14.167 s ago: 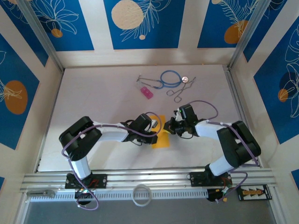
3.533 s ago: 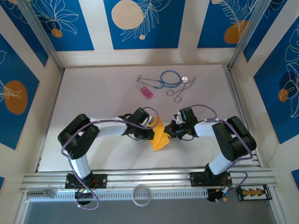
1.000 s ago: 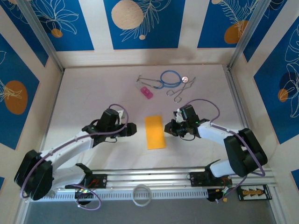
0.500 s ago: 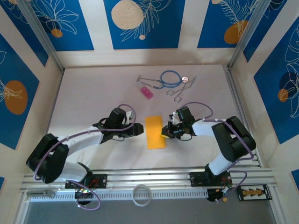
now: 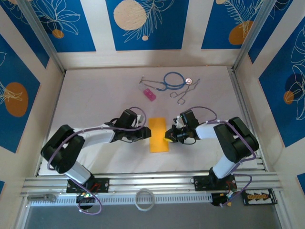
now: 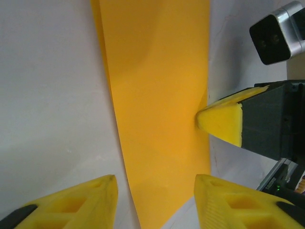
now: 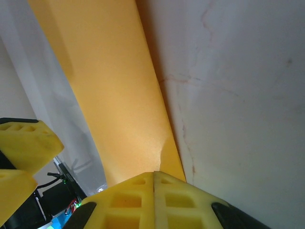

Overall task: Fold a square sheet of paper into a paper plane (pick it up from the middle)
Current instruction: Third fold the triangle at the center of the table.

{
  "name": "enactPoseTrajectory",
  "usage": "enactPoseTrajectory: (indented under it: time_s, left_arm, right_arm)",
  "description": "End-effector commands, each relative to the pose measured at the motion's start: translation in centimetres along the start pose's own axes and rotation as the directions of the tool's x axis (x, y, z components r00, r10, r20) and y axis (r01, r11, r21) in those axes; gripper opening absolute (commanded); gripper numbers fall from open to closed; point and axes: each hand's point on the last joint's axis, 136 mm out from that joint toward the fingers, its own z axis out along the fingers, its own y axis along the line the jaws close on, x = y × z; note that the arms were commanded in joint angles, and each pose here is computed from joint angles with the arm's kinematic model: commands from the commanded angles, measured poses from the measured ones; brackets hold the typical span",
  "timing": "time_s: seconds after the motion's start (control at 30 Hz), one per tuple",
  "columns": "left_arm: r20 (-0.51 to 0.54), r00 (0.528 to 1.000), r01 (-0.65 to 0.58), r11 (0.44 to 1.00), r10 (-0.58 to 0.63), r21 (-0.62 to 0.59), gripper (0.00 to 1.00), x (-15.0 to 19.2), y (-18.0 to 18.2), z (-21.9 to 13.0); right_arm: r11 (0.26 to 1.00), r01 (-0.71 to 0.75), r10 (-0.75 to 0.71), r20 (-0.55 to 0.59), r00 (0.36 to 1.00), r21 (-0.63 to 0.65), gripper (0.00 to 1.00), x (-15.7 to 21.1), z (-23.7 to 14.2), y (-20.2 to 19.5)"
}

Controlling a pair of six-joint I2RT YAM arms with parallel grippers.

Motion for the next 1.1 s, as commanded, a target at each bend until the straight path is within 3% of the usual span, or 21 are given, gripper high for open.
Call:
enactPoseTrajectory:
  time_s: [0.0, 0.17, 0.6, 0.83, 1.07]
  left_arm:
    - [-0.025, 1.0, 0.01, 0.999, -0.009, 0.04, 0.41, -0.2, -1.3, 0.8]
    - [-0.047, 0.998, 0.036, 0.999, -0.036, 0.01, 0.37, -0.1, -0.8, 1.8]
    - [-0.08, 0.995, 0.051, 0.995, -0.058, -0.082, 0.39, 0.8, 0.6, 2.5]
    - [-0.101, 0.993, 0.054, 0.995, -0.062, -0.081, 0.42, 1.0, 0.6, 3.0]
    - [-0.094, 0.993, 0.062, 0.997, -0.066, -0.038, 0.35, 0.8, -0.1, 3.2]
  right_arm:
    - [0.993, -0.076, 0.078, -0.01, 0.997, 0.093, 0.05, 1.1, 0.5, -2.9]
    - [0.991, -0.085, 0.087, -0.012, 0.996, 0.104, 0.05, 1.1, 0.5, -3.2]
    - [0.987, -0.096, 0.099, -0.014, 0.995, 0.126, 0.05, 1.4, 0.5, -3.8]
    - [0.988, -0.092, 0.095, -0.015, 0.995, 0.127, 0.05, 1.5, 0.5, -3.9]
    - [0.988, -0.093, 0.096, -0.018, 0.995, 0.125, 0.05, 1.6, 0.5, -3.9]
